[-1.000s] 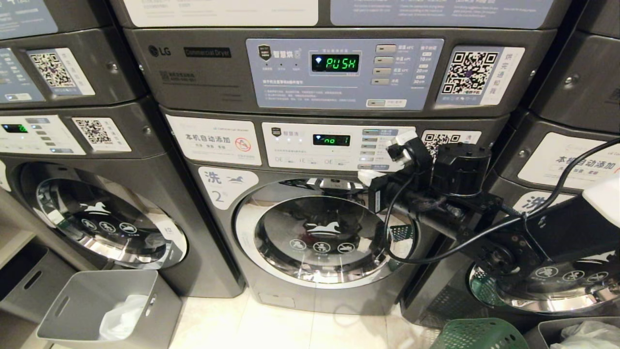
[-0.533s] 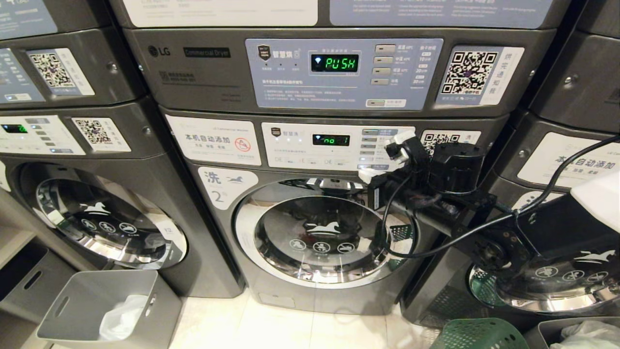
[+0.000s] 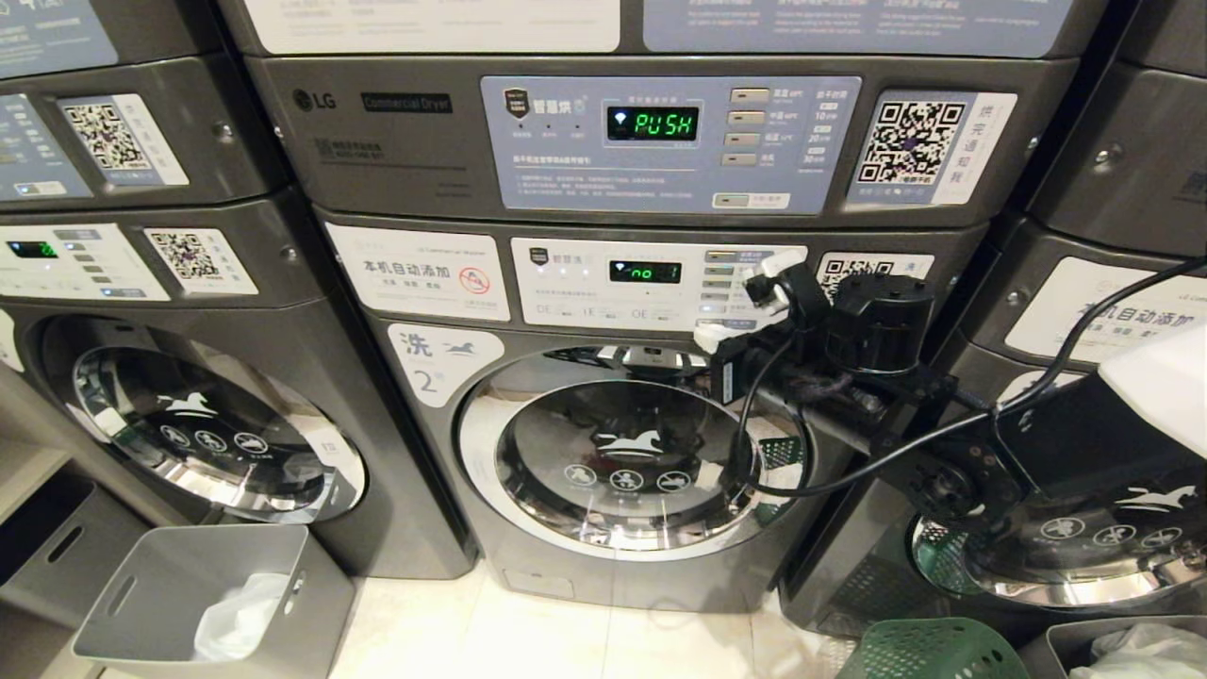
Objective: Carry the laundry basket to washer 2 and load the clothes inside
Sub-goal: Press the washing machine switch
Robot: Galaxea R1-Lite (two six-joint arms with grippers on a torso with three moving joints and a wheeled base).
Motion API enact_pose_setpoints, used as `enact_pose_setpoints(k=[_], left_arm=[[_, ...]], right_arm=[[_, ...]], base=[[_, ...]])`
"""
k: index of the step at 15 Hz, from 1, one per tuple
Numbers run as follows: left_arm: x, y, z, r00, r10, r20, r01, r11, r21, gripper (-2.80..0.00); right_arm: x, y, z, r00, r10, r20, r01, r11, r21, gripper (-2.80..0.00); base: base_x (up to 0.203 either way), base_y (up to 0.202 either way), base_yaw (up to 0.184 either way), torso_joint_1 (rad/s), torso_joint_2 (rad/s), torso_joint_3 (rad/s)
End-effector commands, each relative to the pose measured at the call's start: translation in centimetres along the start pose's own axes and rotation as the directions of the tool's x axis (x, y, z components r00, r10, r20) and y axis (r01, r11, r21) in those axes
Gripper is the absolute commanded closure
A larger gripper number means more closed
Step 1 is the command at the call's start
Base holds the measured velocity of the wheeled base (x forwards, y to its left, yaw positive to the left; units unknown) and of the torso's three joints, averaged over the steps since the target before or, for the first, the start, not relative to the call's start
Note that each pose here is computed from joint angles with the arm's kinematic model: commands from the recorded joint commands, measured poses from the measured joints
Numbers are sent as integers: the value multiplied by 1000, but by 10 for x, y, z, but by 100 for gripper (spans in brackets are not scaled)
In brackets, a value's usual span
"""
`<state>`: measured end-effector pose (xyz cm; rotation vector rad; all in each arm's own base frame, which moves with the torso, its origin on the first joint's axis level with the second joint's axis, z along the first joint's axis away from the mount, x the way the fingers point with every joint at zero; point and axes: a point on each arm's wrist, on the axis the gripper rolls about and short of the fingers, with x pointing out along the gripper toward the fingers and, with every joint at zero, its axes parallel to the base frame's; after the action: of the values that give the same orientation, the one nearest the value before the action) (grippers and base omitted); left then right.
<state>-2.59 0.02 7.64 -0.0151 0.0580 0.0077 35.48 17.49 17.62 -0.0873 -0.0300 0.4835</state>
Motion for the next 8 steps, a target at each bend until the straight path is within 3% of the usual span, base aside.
enact_pose_setpoints(k=[1,8], left_arm=[[0,0,0,1000,0,0,0,1000,0,0],[0,0,0,1000,0,0,0,1000,-1,0]], right_arm=[[0,-1,0,1000,-11,3,11,1000,-1,0],[-23,3,0,1000,11,-27,-11,1000,1,0]], base=[[0,0,0,0,0,0],[0,0,0,0,0,0]])
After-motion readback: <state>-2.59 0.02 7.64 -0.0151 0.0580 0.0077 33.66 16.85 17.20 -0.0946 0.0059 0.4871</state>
